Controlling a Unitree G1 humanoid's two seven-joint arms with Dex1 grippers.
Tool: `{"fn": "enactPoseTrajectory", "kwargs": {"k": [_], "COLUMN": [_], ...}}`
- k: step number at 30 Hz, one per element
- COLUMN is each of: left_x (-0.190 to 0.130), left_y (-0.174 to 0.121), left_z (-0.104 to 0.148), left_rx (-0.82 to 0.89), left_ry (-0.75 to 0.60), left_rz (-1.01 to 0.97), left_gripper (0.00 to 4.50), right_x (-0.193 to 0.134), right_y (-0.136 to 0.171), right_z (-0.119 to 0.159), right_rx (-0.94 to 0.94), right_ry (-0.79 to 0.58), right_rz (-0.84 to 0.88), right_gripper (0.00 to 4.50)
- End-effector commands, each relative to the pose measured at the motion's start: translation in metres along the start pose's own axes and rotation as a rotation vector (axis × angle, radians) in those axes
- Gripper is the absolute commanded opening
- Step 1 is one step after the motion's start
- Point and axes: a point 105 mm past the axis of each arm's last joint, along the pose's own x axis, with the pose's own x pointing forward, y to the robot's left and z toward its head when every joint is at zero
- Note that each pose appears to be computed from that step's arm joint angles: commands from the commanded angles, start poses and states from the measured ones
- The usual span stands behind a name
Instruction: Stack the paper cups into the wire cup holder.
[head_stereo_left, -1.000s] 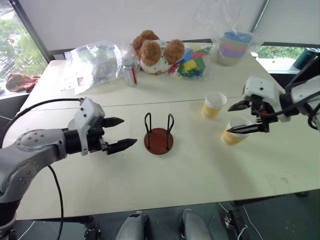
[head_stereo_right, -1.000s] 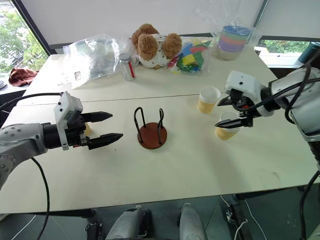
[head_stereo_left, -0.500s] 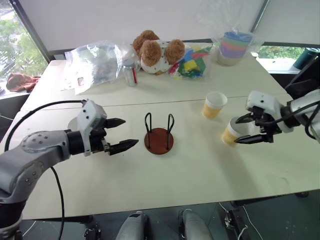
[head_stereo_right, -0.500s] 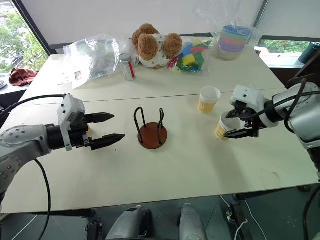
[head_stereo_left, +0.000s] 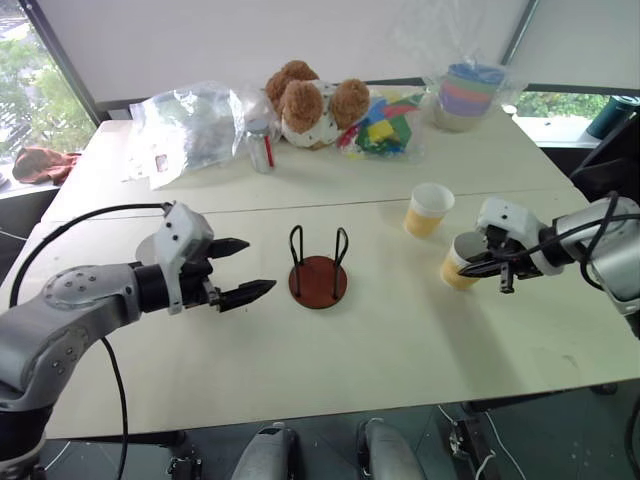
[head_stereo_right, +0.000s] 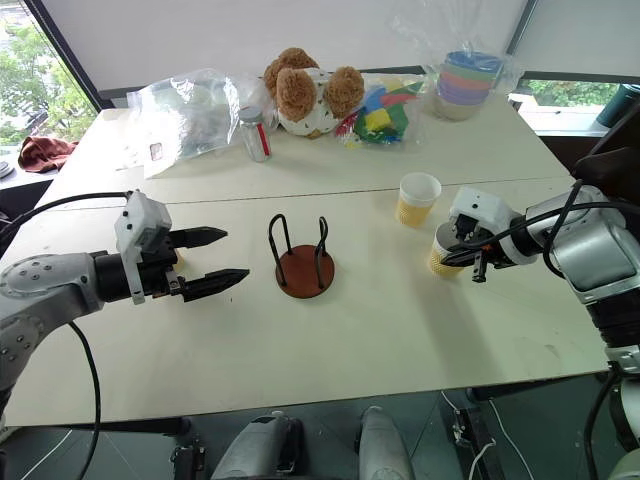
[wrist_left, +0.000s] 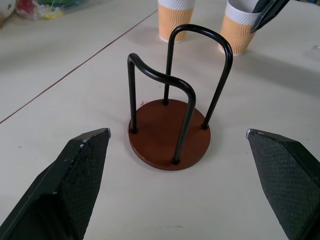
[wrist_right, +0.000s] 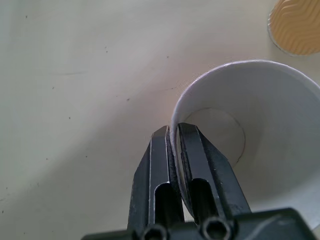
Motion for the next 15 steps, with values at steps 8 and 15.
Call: {"fn": "enactPoseTrajectory", "kwargs": {"k": [8, 15], "left_x": [-0.018, -0.022], "left_y": [0.014, 0.019], "left_z": [0.003, -0.005], "left_rx": [0.055, 0.049], "left_ry": [0.015, 0.041], "left_rz": [0.074, 0.091], "left_gripper": [4.5, 4.5], "right_x": [-0.054, -0.095], "right_y": [-0.036, -0.051], "right_z": [0.056, 0.152], "right_rx": [-0.263, -0.615], "right_ry": [-0.023, -0.158], "right_rz": [-0.154, -0.252], "right_gripper": [0.07, 0.07]}}
